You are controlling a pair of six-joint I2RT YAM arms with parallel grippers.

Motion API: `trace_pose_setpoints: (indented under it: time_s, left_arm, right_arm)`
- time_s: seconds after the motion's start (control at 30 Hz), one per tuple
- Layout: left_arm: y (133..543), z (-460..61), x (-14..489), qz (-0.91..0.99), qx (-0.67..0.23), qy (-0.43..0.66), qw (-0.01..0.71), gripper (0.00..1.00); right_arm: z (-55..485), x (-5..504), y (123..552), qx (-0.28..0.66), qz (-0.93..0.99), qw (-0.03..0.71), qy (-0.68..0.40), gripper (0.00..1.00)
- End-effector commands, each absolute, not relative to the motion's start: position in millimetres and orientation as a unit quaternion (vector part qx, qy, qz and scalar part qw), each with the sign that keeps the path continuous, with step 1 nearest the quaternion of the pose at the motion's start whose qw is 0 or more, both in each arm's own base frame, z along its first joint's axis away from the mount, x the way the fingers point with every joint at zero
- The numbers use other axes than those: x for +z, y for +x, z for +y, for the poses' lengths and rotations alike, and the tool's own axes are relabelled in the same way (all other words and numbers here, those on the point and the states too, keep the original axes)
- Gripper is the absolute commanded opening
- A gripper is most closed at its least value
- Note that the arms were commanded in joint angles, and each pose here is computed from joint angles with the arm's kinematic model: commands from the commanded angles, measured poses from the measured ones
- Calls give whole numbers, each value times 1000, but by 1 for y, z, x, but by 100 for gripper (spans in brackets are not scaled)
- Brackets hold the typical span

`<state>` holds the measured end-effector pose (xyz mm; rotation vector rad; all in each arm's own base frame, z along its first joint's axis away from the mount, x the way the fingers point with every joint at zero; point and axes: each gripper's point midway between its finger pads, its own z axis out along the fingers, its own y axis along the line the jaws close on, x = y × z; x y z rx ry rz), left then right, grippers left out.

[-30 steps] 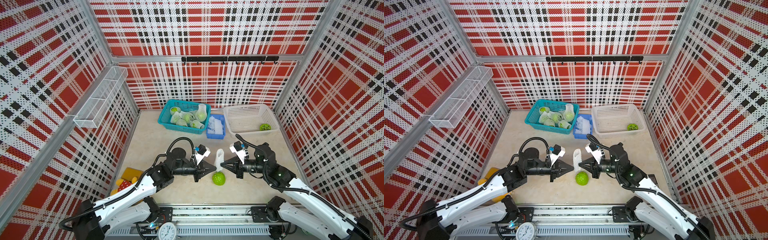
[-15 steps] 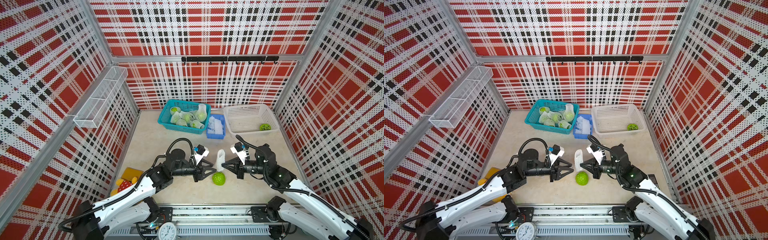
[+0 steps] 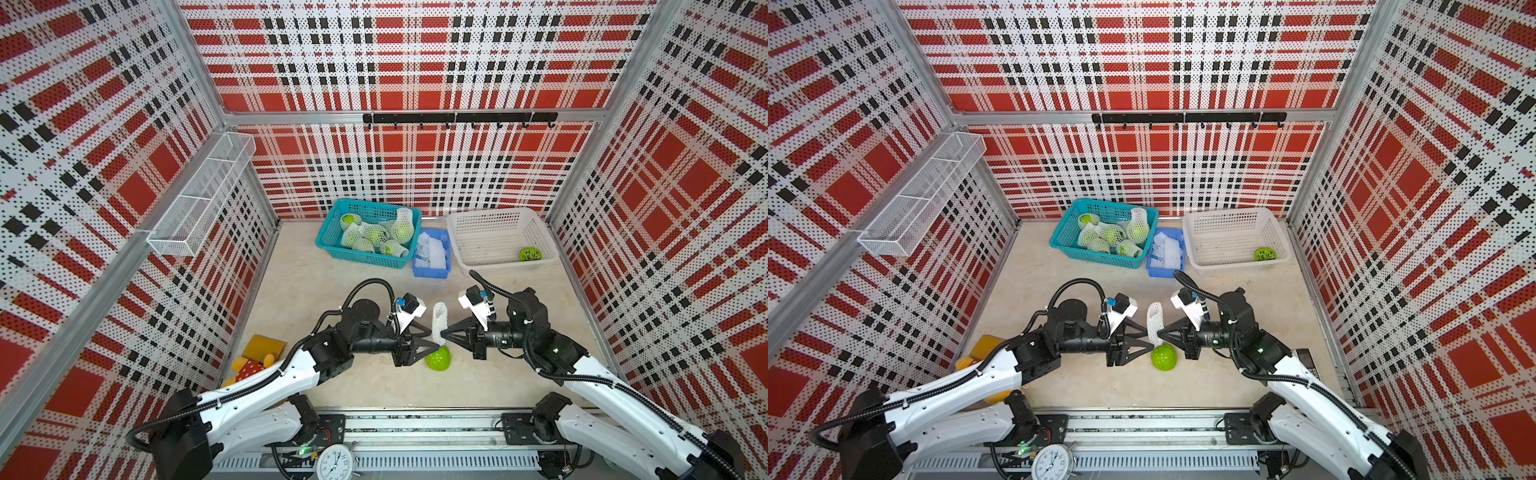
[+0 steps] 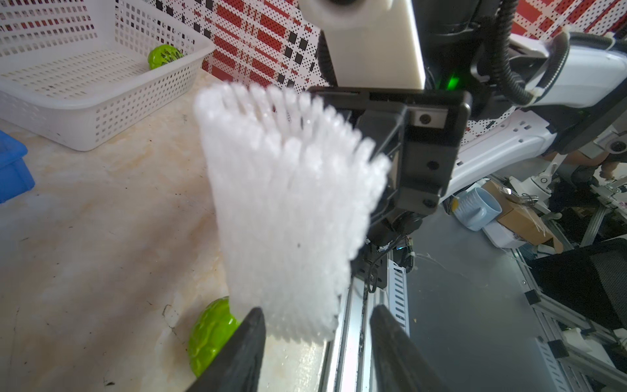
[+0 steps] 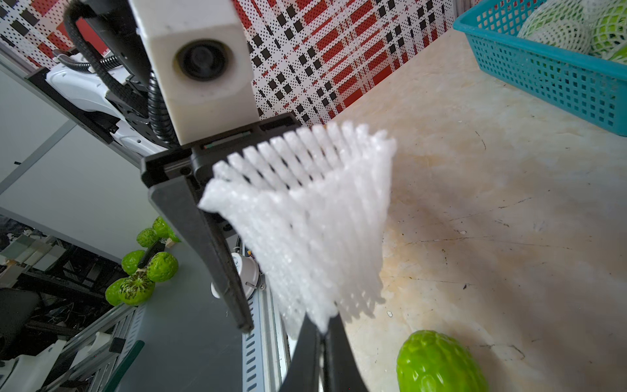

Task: Sleeve custard apples in foam nets
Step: Open the foam net.

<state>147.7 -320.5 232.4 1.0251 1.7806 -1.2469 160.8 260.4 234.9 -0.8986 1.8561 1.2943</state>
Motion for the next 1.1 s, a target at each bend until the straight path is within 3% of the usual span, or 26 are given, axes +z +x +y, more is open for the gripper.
trace_pose_setpoints:
  time_s: [0.0, 0.23, 0.5, 1.07]
  left_arm:
    - [148, -326, 253, 668, -495, 403, 383, 43]
    - [150, -323, 253, 671, -491, 397, 389, 19]
    - [154, -320, 249, 679, -480, 388, 397, 0]
    - [167, -322, 193, 728, -431, 365, 390, 0]
  right_arm:
    - [261, 241, 161, 502, 700, 362, -356, 0]
    - [259, 239, 163, 490, 708, 365, -355, 0]
    - [254, 238, 166, 475, 716, 377, -346, 0]
    - [245, 198, 178, 435, 760, 368, -313, 0]
